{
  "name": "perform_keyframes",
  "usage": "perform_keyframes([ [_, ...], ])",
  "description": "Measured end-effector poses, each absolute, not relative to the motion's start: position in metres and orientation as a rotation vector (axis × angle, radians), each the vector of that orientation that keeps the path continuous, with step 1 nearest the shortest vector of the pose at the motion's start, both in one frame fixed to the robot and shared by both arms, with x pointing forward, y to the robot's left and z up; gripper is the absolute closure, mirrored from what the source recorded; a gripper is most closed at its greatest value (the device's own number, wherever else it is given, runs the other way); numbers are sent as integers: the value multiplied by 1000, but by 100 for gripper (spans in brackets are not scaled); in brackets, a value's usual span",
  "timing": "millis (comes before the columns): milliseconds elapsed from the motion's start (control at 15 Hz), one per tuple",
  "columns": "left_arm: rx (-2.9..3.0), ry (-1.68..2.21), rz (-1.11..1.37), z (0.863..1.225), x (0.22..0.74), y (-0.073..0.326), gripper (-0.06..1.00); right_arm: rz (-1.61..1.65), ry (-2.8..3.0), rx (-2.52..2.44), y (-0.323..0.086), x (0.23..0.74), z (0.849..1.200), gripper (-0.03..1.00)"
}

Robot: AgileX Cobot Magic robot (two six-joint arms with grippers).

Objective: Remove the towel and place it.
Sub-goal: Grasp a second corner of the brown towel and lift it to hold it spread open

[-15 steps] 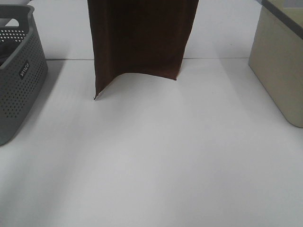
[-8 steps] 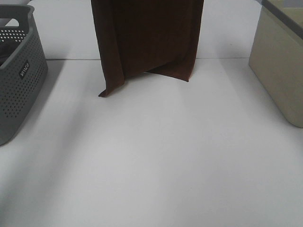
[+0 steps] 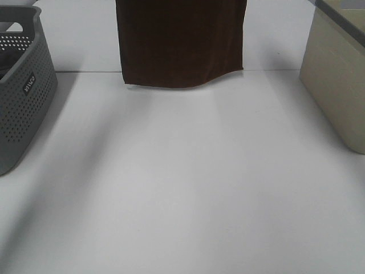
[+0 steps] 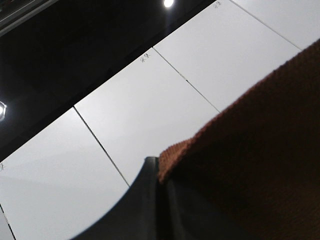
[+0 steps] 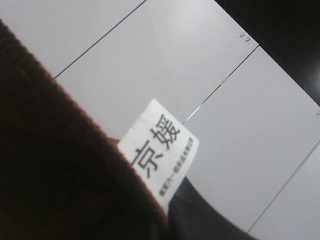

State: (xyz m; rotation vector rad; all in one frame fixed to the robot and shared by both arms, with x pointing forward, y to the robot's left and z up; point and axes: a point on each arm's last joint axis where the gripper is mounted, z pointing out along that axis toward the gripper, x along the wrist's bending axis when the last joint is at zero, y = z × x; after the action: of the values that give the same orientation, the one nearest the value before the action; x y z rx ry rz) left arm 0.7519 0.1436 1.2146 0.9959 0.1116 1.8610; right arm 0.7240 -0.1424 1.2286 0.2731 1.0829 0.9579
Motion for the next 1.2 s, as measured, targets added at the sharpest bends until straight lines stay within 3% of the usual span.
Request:
perform_keyframes([
  [733,1081,177,1785,1198,767,155,94,999,1193,355,-147,737,1212,96],
  [1200,1297,792,1342,1160,786,154,94,1043,1772,679,-139,735,1165,96],
])
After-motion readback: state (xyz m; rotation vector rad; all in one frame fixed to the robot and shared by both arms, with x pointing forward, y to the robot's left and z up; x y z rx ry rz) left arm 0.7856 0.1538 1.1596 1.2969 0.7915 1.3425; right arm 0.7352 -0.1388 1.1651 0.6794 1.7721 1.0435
